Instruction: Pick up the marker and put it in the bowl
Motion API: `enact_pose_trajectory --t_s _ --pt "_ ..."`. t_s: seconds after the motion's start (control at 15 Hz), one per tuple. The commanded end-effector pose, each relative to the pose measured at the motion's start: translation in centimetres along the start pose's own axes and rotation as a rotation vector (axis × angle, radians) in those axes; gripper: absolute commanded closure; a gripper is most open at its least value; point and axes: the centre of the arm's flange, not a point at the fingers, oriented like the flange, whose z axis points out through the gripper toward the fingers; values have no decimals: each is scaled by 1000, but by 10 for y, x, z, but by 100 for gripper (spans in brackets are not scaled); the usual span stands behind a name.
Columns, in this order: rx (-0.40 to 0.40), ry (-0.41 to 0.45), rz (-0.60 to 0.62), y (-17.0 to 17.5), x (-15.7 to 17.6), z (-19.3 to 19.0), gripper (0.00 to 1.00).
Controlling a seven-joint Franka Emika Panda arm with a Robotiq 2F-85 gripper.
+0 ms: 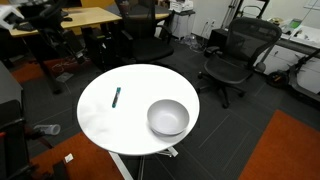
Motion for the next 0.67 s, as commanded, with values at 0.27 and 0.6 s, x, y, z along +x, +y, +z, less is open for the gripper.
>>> enact_pose_trajectory --t_s 0.27,0.6 --pt "72 -76 -196 10 33 69 0" --pt "101 -118 -297 14 55 105 0"
